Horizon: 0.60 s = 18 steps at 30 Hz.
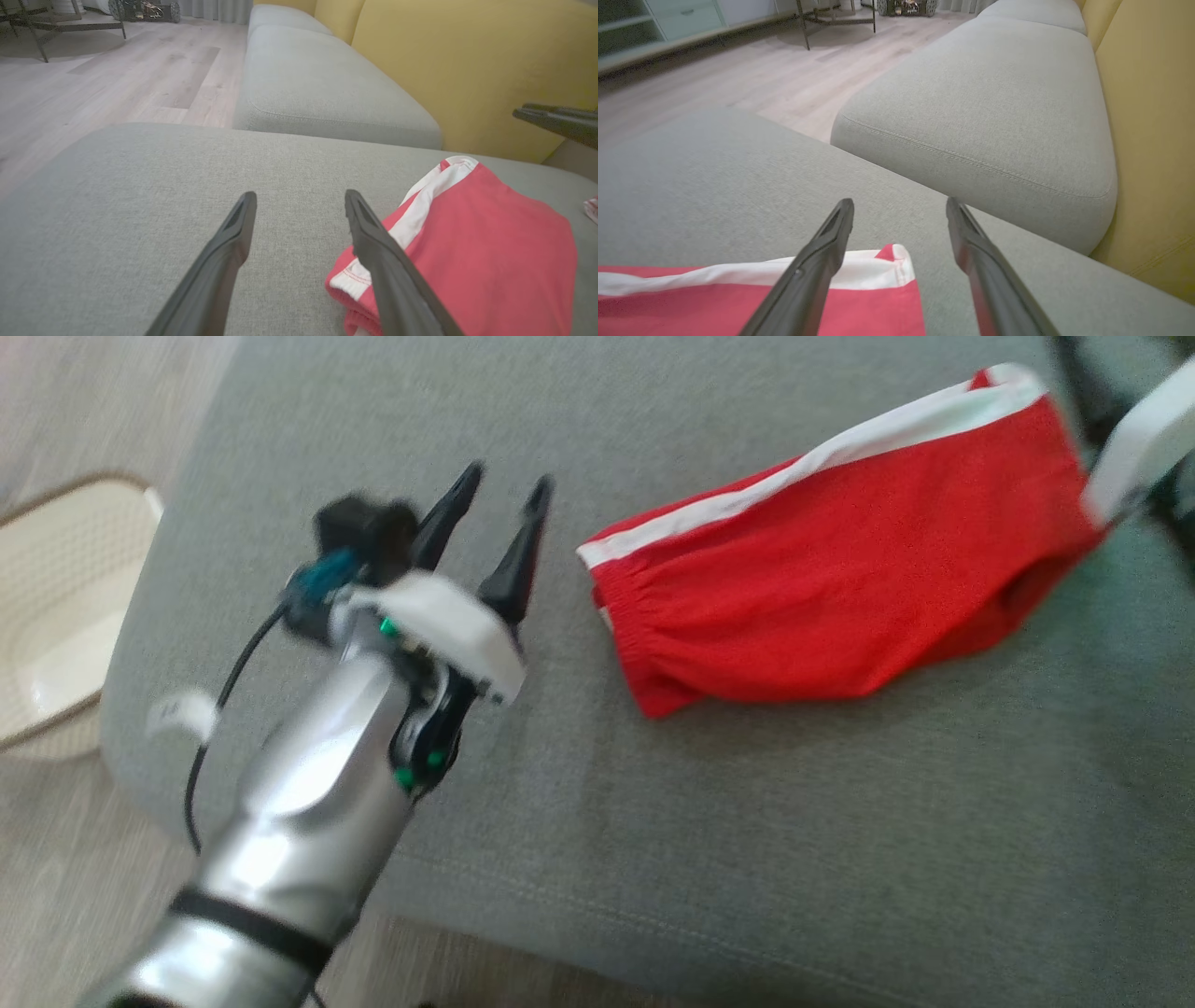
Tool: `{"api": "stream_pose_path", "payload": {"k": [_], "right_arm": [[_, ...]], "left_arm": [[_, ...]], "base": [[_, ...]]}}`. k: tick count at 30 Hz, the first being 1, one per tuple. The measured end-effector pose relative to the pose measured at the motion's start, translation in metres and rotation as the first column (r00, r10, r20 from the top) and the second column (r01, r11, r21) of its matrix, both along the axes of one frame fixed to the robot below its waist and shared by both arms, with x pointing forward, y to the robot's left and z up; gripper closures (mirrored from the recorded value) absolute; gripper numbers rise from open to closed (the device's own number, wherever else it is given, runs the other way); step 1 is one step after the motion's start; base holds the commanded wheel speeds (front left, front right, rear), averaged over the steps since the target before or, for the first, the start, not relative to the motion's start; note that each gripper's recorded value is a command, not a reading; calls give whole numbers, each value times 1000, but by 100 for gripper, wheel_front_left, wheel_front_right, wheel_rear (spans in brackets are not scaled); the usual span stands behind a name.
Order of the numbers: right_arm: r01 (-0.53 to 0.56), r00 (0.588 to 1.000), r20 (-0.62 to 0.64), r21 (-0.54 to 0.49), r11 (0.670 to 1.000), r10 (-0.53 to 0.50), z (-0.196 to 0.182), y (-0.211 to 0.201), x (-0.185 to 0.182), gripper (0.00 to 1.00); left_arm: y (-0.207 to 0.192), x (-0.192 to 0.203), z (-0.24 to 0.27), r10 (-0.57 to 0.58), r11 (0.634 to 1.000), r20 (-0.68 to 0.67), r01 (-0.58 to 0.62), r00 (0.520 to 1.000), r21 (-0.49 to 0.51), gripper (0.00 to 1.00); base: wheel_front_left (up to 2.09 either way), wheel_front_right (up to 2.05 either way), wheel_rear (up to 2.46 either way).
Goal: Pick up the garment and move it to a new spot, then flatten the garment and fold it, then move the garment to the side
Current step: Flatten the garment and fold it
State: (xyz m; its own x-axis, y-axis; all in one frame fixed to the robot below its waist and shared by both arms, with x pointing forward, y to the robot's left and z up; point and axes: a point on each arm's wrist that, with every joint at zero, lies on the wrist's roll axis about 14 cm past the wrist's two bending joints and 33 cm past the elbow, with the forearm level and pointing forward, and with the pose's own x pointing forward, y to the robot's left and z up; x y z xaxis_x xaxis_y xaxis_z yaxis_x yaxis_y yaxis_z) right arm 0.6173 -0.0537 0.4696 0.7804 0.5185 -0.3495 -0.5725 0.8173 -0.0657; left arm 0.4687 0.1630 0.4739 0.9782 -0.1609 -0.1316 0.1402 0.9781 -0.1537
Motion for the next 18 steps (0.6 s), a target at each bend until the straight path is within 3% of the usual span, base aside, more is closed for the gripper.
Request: {"api": "stream_pose_path", "payload": {"k": [7,10,15,18], "right_arm": [[77,991,96,141,987,-91,18,-26,-42,0],[109,983,130,154,982,-130,30,-43,-55,0],[153,944,253,231,961,-211,74,-72,-74,0],[181,925,289,236,955,-247,79,-88,-88,0]], "left_arm": [[6,-27,26,93,993,100,-84,991,-87,0],[2,-36,37,107,989,140,-91,984,-117,0],[-4,-51,44,122,984,179,-96,976,-147,0],[-9,-57,46,114,986,196,-87,974,-144,0]], "base": [[0,0,0],[0,0,0],[0,0,0],[0,0,0]]}}
